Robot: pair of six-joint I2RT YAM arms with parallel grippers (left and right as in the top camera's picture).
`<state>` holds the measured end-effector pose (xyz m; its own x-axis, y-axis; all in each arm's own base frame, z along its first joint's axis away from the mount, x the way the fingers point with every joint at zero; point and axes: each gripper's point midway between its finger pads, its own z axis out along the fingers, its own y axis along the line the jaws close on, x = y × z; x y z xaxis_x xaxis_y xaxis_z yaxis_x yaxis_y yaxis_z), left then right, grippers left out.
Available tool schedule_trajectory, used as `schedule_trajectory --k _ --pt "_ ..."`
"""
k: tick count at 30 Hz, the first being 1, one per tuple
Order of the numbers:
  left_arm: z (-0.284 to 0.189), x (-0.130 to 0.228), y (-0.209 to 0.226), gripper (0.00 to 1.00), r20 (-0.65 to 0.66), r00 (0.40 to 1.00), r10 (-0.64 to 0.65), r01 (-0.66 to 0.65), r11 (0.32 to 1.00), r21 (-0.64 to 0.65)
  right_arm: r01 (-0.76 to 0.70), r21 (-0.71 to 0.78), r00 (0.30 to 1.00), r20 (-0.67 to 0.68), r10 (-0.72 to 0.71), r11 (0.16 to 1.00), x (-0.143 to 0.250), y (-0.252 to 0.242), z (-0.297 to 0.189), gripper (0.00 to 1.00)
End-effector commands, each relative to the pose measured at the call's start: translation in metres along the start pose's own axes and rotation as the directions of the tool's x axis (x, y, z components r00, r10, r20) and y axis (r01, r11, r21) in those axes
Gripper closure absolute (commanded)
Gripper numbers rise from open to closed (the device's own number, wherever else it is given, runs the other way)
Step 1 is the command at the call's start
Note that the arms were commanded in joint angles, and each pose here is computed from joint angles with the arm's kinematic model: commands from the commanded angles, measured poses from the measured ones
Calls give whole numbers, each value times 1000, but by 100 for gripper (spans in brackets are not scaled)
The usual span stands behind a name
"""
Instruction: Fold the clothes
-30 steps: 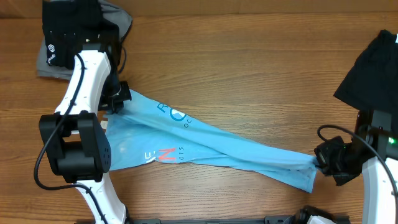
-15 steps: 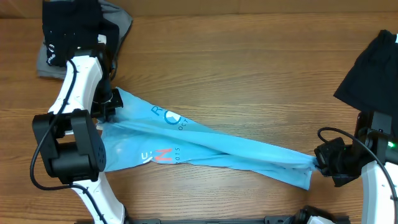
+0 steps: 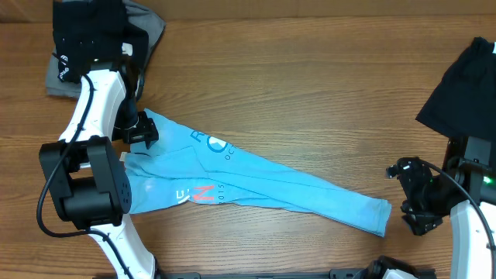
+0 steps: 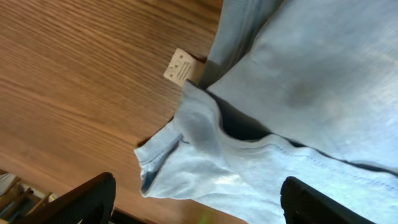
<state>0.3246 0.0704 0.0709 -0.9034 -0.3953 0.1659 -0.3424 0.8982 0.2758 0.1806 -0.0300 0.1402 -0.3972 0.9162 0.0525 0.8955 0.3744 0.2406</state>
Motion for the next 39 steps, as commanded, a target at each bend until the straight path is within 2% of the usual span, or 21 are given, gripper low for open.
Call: schedule_trajectory --k 1,4,8,9,10,11,12,13,14,15,17,22,25,30,35,39 --pt "-11 0 -16 17 5 1000 -5 4 994 111 47 -99 999 -8 -48 994 1 19 -2 0" --pt "-22 -1 -33 18 22 1000 18 -22 982 185 147 -202 988 -15 -153 968 4 39 -5 11" --pt "-33 3 -56 24 46 995 89 -98 968 231 186 -191 981 -19 -194 964 5 37 -3 27" --pt "-34 6 -62 26 50 992 117 -125 963 237 197 -181 979 -23 -205 963 6 35 -2 39" --pt "-36 10 -71 28 56 987 151 -160 958 239 209 -171 976 -28 -216 963 6 34 0 58" --pt "-37 13 -77 32 60 984 168 -177 956 235 213 -159 975 -35 -221 964 6 32 2 69" --pt "-38 15 -83 39 64 981 185 -195 953 232 221 -152 972 -42 -230 963 6 31 3 82" --pt "-40 19 -89 51 69 976 204 -215 950 228 229 -147 970 -49 -239 962 6 31 5 92" --pt "-41 22 -95 66 72 973 221 -232 947 223 239 -142 967 -56 -249 961 6 30 7 96" --pt "-42 27 -103 76 76 967 244 -255 942 218 235 -135 967 -67 -246 963 6 30 9 96" --pt "-42 37 -115 84 77 955 287 -297 933 205 227 -120 967 -90 -239 966 6 28 15 96" --pt "-36 54 -134 87 71 933 352 -359 915 182 210 -66 961 -168 -219 975 12 15 41 96" --pt "-31 55 -137 96 67 940 336 -342 922 182 214 -40 953 -208 -218 976 19 7 60 96" --pt "-10 63 -133 96 24 940 341 -340 925 171 185 2 937 -300 -176 983 41 -6 92 96" --pt "18 73 -132 96 -14 942 336 -329 930 165 167 22 938 -313 -152 986 50 -14 118 96" --pt "36 75 -138 96 -16 947 320 -310 927 210 166 30 936 -320 -147 986 51 -17 128 96"
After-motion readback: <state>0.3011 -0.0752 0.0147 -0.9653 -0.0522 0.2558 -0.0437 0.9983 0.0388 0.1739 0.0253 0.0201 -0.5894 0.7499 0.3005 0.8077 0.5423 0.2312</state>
